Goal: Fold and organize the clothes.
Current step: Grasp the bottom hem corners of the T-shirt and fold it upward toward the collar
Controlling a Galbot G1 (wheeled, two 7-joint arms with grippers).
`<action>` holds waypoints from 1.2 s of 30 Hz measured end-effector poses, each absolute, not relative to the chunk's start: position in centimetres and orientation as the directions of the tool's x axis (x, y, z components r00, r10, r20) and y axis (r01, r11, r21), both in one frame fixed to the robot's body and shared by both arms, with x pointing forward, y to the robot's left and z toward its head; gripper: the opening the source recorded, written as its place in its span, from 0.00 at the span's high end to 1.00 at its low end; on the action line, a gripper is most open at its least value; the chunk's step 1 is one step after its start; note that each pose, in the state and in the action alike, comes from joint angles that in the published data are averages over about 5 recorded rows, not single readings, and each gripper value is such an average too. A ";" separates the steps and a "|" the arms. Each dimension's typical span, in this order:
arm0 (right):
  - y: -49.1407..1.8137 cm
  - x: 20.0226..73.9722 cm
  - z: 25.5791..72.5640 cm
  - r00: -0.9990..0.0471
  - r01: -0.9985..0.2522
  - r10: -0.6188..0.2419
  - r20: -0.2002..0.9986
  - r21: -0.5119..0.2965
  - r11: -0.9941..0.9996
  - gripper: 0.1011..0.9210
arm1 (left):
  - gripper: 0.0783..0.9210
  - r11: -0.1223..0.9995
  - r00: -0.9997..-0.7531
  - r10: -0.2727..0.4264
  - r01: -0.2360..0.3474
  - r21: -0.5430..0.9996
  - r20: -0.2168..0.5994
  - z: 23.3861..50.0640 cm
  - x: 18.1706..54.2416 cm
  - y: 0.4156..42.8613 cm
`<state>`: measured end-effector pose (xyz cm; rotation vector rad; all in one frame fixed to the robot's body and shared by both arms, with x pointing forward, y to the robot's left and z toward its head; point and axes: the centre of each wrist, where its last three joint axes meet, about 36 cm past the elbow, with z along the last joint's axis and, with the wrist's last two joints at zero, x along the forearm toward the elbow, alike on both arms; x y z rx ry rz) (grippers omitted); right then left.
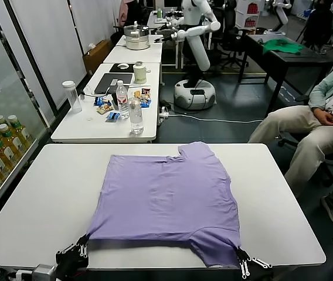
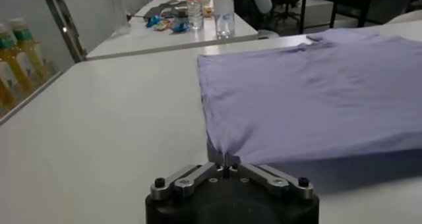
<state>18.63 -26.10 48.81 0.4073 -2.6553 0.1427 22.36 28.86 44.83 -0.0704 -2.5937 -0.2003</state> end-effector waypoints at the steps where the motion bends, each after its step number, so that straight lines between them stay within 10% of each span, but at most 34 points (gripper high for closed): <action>1: -26.1 18.8 49.0 -0.859 -0.306 -0.260 0.441 -0.035 0.951 0.99 | 0.99 0.987 -0.856 0.007 0.088 0.132 0.517 44.9 22.3 29.0; 36: -26.2 30.7 43.9 -0.914 -0.229 -0.198 0.354 -0.047 0.972 0.99 | 0.99 0.992 -0.896 0.110 0.129 0.013 0.431 43.6 33.8 32.0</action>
